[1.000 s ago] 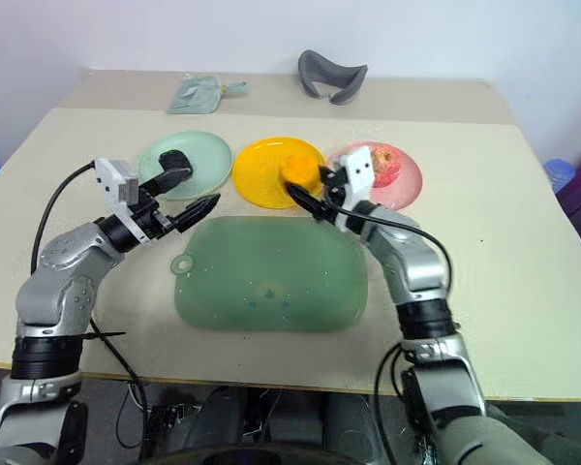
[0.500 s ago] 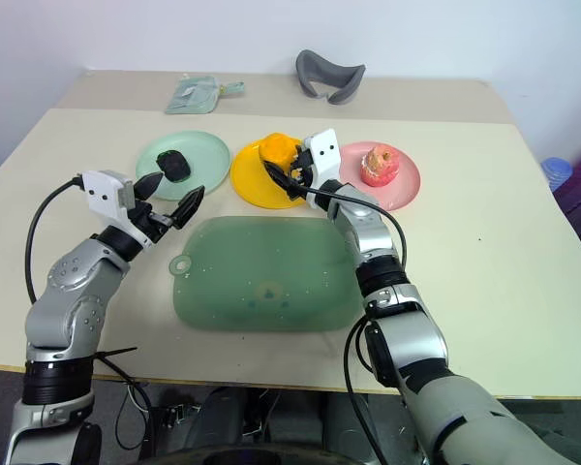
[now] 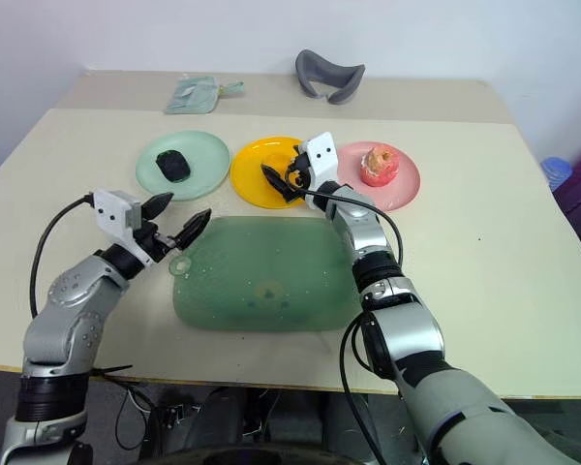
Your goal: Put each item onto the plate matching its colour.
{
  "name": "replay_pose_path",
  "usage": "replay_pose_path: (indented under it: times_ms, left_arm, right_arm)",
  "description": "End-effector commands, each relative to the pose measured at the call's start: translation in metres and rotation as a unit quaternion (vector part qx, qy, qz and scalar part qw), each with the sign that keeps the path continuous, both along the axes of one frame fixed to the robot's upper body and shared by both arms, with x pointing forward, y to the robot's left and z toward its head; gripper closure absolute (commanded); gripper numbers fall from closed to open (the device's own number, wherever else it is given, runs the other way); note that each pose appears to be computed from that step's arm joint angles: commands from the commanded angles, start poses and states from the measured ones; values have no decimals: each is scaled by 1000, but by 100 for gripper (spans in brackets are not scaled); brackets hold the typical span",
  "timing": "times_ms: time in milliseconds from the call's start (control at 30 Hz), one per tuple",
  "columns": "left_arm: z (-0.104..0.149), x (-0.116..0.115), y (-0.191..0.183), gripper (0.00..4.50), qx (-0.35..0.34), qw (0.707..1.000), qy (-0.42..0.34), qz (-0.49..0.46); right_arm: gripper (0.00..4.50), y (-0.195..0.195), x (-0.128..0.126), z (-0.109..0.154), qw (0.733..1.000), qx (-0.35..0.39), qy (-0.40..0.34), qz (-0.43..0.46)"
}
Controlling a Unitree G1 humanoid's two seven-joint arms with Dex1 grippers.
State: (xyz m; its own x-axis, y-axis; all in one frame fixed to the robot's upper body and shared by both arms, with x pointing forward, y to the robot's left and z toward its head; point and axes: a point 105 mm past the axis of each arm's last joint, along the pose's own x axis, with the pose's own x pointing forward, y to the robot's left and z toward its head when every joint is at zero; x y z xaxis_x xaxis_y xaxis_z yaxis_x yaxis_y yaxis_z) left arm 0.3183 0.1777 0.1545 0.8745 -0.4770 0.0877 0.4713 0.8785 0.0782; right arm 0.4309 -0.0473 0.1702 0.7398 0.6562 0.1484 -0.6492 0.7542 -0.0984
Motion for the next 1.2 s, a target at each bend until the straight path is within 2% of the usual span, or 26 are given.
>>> replay_pose_path:
  times_ms: [33, 233, 467, 667, 867, 1200]
  left_arm:
    - [12, -5, -10, 0, 33, 998, -42, -22]
    - [19, -2, -18, 0, 23, 996, -58, -56]
    - [22, -8, -20, 0, 38, 993, -63, -94]
    - [17, -20, -17, 0, 37, 991, -38, -122]
    - [15, -31, -17, 0, 48, 988, -21, -144]
    - [12, -38, -12, 0, 63, 987, -6, -149]
  right_arm:
    - [12, -21, -17, 33, 998, 6, -67, 4]
    - [12, -71, -67, 36, 996, -23, -85, -5]
    - [12, -152, -125, 11, 993, -81, -23, -83]
    - [12, -194, -161, -2, 985, -111, 5, -132]
    - [12, -213, -176, -17, 982, -117, 27, -147]
    - [12, -233, -173, -31, 980, -109, 35, -161]
